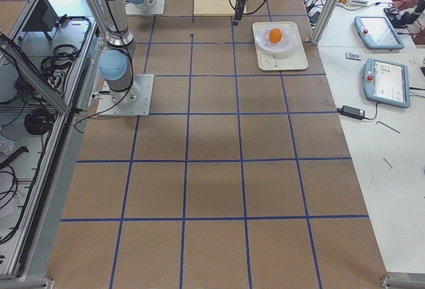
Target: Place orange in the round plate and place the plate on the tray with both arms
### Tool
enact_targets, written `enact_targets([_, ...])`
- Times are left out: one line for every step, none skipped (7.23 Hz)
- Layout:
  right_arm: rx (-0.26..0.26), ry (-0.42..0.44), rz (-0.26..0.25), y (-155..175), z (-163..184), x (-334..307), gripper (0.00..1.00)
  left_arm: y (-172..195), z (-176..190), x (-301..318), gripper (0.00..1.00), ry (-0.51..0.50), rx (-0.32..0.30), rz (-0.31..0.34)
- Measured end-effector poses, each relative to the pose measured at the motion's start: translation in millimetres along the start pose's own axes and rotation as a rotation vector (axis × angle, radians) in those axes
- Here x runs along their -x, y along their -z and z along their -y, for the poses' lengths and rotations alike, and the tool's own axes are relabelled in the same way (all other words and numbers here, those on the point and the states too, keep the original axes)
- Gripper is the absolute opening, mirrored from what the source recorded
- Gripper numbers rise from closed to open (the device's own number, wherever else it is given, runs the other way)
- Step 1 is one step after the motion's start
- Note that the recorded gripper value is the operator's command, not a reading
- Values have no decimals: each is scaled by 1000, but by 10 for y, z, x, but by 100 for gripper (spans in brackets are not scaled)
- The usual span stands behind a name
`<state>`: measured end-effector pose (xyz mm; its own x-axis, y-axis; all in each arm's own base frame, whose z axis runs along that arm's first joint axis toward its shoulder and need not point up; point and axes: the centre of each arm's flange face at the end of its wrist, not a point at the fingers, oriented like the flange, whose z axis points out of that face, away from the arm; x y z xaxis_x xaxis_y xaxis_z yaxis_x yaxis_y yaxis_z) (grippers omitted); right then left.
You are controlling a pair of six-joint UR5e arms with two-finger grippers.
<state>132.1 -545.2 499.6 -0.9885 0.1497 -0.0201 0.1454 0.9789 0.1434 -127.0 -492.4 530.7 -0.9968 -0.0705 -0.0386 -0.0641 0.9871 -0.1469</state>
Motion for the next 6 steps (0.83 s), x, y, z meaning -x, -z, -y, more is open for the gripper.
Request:
enact_targets([2,-14,-4,-10,-10,7,100,0,0,0,100,0,0,0])
enact_targets([1,-20,-5,-12,-17,15,100,0,0,0,100,0,0,0])
enact_targets([2,-22,-6,-15,-20,18,100,0,0,0,100,1,0,0])
enact_targets([4,-22,-6,-22,-21,20,100,0,0,0,100,1,0,0])
enact_targets([6,-21,-5,-30,-22,21,100,1,0,0,100,1,0,0])
enact_targets([7,-21,-6,-36,-23,21,100,4,1,0,100,1,-1,0])
